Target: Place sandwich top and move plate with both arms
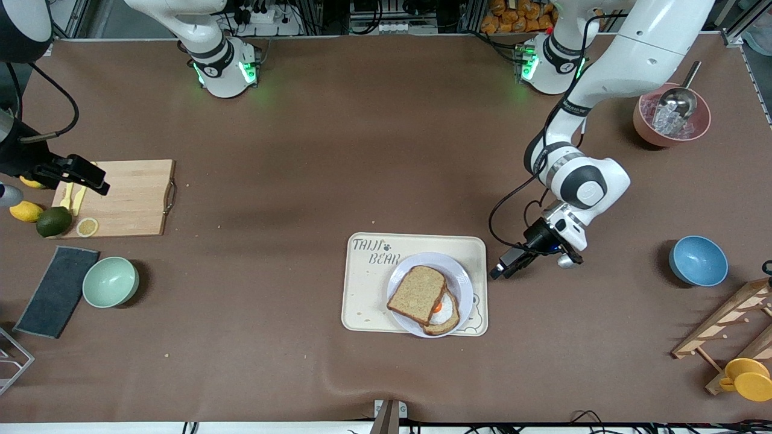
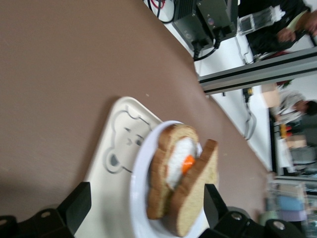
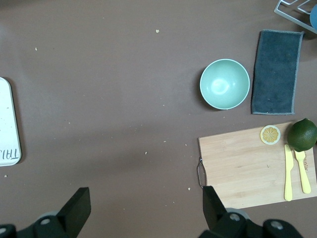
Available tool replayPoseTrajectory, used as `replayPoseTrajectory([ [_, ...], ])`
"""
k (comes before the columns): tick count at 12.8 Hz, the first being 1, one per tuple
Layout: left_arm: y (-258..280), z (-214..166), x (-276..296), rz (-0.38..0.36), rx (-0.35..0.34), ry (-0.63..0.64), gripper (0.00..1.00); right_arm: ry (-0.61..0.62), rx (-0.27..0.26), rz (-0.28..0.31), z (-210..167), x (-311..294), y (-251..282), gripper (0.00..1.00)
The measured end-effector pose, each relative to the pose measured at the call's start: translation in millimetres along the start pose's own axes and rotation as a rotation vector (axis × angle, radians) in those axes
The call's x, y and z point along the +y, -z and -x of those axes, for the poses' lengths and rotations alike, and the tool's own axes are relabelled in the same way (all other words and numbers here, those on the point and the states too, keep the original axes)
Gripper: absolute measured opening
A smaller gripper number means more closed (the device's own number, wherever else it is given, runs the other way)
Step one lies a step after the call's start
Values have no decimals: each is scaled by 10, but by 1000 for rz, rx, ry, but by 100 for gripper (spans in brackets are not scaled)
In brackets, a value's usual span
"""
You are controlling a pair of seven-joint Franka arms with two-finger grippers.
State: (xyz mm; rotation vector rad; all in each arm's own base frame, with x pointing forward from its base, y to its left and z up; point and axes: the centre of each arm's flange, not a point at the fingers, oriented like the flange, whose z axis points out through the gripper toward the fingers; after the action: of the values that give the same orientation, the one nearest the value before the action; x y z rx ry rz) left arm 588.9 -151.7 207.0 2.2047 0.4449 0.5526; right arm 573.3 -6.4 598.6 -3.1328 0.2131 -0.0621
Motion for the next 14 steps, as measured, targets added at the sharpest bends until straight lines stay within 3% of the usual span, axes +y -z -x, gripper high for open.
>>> replayPoseTrajectory([
  [6,341,-680,-219,-206,-70,-297,100,0,0,0,0,0,0,100],
  [14,888,-1583,160,-408,-282,-452,100,0,0,0,0,0,0,100],
])
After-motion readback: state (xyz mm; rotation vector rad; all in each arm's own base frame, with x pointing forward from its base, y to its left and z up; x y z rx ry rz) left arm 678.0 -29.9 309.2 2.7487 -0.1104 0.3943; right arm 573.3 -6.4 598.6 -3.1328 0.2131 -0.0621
